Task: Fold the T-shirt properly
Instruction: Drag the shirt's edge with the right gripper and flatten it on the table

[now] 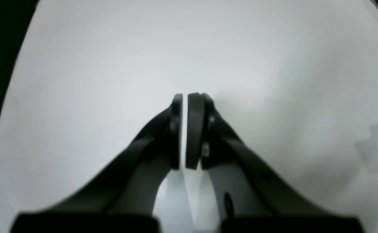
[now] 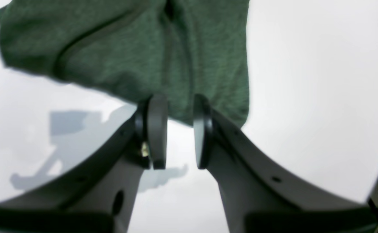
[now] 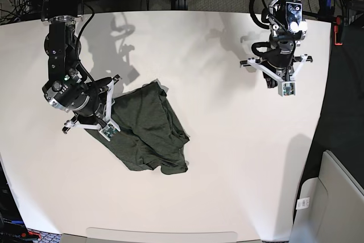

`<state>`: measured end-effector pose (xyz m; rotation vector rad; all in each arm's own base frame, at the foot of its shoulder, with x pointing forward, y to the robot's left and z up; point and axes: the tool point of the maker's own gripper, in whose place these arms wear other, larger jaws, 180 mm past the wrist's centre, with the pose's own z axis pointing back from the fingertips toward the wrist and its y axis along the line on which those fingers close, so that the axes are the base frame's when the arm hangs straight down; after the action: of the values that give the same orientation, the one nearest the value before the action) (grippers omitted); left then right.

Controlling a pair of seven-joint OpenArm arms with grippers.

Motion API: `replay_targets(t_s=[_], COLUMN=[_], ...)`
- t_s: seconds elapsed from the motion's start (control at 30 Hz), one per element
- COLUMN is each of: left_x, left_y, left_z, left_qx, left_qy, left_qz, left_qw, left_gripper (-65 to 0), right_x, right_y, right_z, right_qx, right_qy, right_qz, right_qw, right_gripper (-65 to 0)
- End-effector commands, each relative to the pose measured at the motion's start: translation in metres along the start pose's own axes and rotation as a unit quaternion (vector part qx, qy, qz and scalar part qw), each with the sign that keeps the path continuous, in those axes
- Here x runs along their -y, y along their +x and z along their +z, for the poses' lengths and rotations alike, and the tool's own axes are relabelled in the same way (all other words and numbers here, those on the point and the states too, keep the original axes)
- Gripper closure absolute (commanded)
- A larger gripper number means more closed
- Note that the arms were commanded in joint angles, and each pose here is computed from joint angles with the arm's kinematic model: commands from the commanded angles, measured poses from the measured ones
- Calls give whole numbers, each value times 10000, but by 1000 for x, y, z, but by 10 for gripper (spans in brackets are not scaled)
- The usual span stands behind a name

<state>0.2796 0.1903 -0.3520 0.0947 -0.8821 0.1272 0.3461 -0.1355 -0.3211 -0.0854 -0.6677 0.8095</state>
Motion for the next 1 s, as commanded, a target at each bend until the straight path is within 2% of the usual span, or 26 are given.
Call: replay_targets(t_s=[0.0, 0.33, 0.4, 0.5, 0.6, 0.7, 0.8, 0.97], left_x=[-1, -1, 0, 1, 1, 1, 1, -2], left_y=[16, 17, 17, 16, 16, 16, 16, 15], left_z=[3, 2, 2, 2, 2, 2, 2, 3], left_qx=[288, 296, 294, 292, 292, 292, 292, 274], left_qy=[13, 17, 11, -2, -2, -2, -2, 27], left_qz=[-24, -12, -15, -12, -12, -12, -12, -4], left_qw=[9996, 9996, 9996, 9996, 9996, 9996, 9996, 9996], left_gripper=[-8, -9, -9, -9, -9, -9, -9, -8], right_x=[4, -17, -26, -38, -44, -49, -45, -49], right_y=[6, -16, -14, -26, -34, -30, -26, -3], right_z=[7, 2, -1, -12, -22, -31, -39, -56], right_qx=[147, -149, -187, -488, -691, -575, -673, -486], right_qy=[-50, 223, 323, 480, 577, 617, 491, 626], right_qz=[49, 70, 217, 485, 531, 485, 489, 332], right_qw=[9999, 9996, 9991, 9965, 9945, 9953, 9953, 9963], right_gripper=[-122, -122, -122, -122, -122, -122, -122, -122])
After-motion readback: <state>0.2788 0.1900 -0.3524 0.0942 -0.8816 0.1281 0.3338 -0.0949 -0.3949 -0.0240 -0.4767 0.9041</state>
